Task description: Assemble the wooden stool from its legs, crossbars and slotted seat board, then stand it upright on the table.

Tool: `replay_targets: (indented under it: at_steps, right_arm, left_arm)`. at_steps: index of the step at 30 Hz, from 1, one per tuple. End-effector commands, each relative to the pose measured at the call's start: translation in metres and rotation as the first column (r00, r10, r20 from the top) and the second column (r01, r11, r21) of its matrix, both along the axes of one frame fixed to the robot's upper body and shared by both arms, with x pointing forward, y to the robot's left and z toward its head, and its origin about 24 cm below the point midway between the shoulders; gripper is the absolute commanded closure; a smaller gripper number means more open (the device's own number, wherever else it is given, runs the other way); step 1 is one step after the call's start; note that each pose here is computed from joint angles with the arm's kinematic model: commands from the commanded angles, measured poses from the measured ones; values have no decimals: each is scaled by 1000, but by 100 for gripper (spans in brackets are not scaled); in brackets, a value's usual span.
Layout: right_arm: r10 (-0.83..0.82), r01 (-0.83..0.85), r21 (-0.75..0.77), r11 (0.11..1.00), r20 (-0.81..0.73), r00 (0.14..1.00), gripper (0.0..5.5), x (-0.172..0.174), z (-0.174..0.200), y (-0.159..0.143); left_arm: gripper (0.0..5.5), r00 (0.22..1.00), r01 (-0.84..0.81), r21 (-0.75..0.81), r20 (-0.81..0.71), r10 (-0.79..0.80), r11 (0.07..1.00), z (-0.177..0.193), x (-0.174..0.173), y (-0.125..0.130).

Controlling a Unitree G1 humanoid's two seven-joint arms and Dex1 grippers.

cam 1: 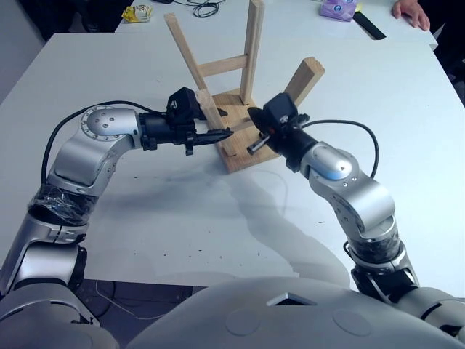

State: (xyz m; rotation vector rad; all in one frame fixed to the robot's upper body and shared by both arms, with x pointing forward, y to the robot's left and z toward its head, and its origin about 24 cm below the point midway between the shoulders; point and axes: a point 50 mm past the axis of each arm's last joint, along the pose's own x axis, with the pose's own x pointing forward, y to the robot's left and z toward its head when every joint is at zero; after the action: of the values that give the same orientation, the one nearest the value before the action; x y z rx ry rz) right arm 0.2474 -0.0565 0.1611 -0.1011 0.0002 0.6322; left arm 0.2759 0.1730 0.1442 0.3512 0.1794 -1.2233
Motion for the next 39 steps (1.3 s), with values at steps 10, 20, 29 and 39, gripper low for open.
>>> replay_targets:
  at_steps: [10, 20, 29, 39]
  right_arm:
    - [-12, -42, -256, 966, -207, 978, 550, -5, -68, -2]
    - [-2, -46, -228, 973, -205, 979, 550, -7, -67, 2]
    - [-9, -42, -226, 973, -220, 975, 550, -9, -71, 5]
    - [-6, 7, -54, 999, 7, 1000, 550, 1, -25, 3]
  left_arm:
    - [345, 920, 84, 270, -392, 30, 959, -81, -22, 9]
    - [345, 920, 85, 272, -390, 29, 959, -83, -12, 6]
    - [345, 915, 133, 277, -403, -11, 952, -86, -6, 0]
    - [345, 939, -6, 204, -334, 76, 979, -76, 2, 11]
